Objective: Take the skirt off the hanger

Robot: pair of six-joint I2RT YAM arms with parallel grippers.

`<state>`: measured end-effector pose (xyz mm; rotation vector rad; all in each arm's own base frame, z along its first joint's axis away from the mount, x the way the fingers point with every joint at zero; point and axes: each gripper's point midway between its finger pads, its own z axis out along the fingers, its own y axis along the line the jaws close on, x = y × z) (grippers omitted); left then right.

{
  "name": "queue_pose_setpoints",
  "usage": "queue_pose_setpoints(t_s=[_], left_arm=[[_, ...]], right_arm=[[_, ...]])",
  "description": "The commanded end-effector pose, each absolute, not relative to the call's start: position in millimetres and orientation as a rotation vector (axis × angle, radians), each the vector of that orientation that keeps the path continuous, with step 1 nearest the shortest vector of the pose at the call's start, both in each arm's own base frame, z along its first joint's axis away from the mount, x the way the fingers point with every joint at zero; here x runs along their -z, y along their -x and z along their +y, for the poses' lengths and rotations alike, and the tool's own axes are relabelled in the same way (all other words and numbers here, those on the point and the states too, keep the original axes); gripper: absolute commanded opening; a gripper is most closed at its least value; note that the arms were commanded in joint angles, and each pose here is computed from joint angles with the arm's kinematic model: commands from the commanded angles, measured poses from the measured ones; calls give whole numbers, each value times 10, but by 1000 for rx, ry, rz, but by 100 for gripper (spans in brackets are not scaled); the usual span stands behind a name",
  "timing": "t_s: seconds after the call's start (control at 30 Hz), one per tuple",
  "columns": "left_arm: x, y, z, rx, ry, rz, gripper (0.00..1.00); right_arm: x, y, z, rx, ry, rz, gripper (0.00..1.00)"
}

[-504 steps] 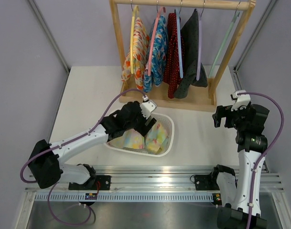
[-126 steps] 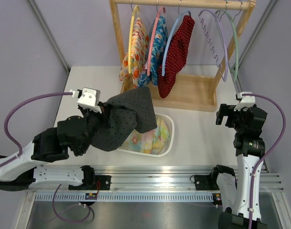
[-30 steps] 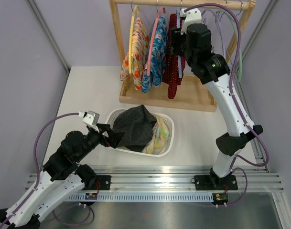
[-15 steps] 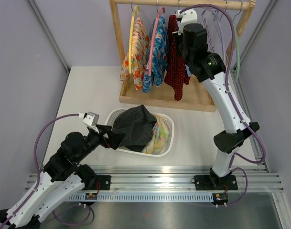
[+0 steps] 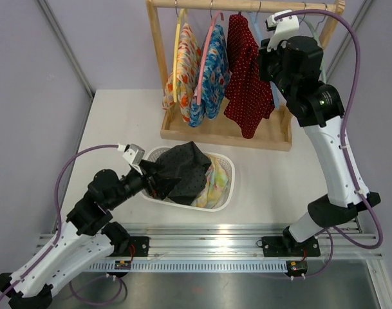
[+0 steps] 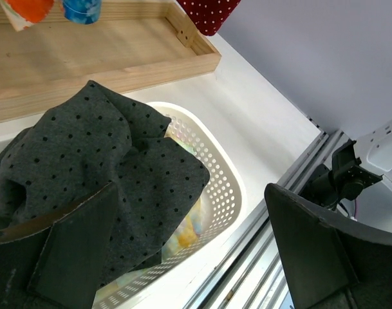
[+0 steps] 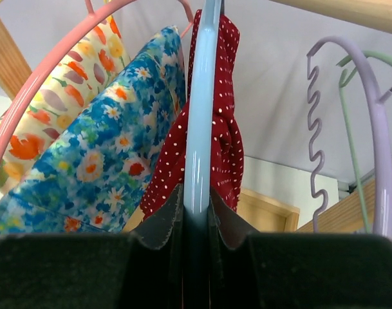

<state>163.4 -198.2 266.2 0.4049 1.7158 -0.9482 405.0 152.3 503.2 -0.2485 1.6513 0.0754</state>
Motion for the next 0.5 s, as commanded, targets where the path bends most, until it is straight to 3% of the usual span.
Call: queue_pose_setpoints(t_s=[0.0,0.23,0.47], left_arm=[[-3175,-1624,-2129,1007,-492,1542,99],[-3481,-1761,-2502,973,-606,1440,99],[-3554,-1898,-3323,858,-673,1393,99]], right_arm=[[-5920,-3544,1309,-186,204,1365,0],[-5131,-3327,1268,-241,342,1536,0],[-4331,-2638,1354,-446,572,1690,0]])
